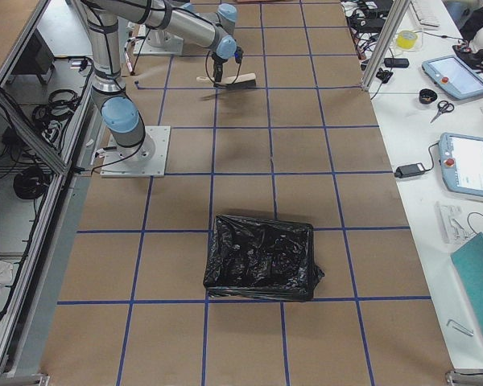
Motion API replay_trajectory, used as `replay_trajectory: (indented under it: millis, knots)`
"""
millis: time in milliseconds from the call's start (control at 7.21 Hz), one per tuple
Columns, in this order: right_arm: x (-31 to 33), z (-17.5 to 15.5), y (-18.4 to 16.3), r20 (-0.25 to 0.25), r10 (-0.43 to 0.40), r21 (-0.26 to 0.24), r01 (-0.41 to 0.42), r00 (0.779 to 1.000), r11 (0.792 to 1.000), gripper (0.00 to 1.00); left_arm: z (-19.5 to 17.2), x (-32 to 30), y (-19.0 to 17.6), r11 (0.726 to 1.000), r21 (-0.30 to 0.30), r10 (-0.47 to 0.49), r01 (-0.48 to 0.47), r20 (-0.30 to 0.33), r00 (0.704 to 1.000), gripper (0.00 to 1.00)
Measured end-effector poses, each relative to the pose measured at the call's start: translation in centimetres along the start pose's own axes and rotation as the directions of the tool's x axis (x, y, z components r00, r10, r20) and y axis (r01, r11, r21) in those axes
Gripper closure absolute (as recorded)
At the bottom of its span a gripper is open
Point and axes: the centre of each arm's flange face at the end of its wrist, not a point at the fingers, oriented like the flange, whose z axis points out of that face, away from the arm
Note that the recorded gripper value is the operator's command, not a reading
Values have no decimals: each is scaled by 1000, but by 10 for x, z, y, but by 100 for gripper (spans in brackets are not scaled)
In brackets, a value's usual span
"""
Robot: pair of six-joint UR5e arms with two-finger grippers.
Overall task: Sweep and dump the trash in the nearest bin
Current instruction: 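Tip the dustpan over the black bin with the left gripper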
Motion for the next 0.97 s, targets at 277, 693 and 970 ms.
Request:
replay_trajectory:
  millis: [277,693,970]
  knots:
    - [0,-6,-2,7,2,12,-2,1000,1000,0,-2,-9,7,993,-110,59,-51,67,996,100]
    - [-6,-32,-14,43,11,51,-13,999,999,0,-3,-7,-33,950,-260,204,-171,104,974,100]
    - [-3,-79,-41,92,19,124,-31,996,992,0,-2,-4,-62,903,-351,304,-248,116,946,100]
